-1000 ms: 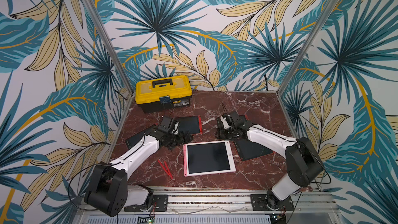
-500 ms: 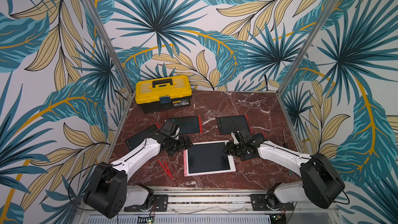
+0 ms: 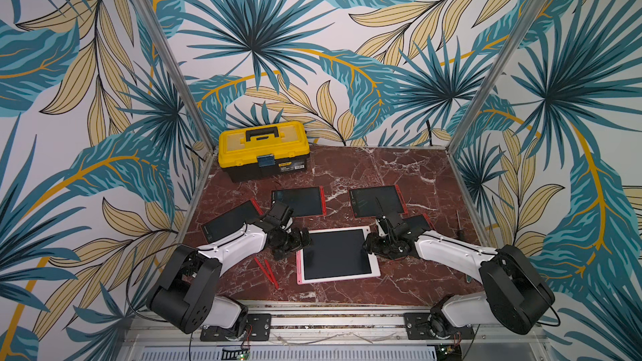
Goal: Place the stylus back onto the writing tablet
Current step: Move the writing tablet to the center of the board.
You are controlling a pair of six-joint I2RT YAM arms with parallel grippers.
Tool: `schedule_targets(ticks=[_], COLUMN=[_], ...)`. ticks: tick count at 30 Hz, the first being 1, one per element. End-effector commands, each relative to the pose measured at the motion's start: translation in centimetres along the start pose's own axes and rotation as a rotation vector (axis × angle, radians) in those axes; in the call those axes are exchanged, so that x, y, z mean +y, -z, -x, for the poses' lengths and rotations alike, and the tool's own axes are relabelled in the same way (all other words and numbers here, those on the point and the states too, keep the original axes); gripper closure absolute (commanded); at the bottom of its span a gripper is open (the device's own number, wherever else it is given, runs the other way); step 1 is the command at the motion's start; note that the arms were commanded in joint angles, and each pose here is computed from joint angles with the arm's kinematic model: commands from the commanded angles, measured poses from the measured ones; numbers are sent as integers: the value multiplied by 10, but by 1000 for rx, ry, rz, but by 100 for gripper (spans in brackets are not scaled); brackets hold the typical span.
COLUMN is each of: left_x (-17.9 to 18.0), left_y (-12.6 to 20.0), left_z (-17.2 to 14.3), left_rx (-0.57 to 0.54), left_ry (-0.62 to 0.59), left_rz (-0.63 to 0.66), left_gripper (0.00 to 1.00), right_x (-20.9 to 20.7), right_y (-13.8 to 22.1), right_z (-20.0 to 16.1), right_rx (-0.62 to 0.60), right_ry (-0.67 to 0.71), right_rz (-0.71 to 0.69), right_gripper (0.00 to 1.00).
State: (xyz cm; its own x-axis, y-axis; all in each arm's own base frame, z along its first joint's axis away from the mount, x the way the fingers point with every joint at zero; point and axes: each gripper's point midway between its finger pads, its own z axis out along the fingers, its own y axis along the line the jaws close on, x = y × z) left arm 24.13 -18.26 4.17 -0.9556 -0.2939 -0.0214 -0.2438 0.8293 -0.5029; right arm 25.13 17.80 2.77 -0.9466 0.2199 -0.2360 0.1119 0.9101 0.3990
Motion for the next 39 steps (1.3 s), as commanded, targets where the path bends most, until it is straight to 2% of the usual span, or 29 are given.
schedule_targets(ticks=[1,7,14,21,27,32,39], left_x=[-1,-7,3,16,40,55,82], left_y=[-8,-7,-4,18,48,66,77], left_z=[-1,11,34,47,35,13,-18], left_rx=[11,-34,-98,-146,-179,-168,-140], left_ry=[9,27,43,34,33,87,207], left_rz=[-17,-24,37,96,216,261,331], left_gripper=[0,0,0,0,0,0,4], right_x=[1,31,61,60,54,58,99], right_y=[-11,-19,-28,-25,-8,9,46], right_z=[-9,0,19,36,37,35,25], right_rx=[35,11,-18,-70,-106,-130,-138], right_ry=[-17,8,7,12,75,154,292], right_rz=[9,62,111,49,28,65,261], right_gripper=[43,43,43,43,42,42,40])
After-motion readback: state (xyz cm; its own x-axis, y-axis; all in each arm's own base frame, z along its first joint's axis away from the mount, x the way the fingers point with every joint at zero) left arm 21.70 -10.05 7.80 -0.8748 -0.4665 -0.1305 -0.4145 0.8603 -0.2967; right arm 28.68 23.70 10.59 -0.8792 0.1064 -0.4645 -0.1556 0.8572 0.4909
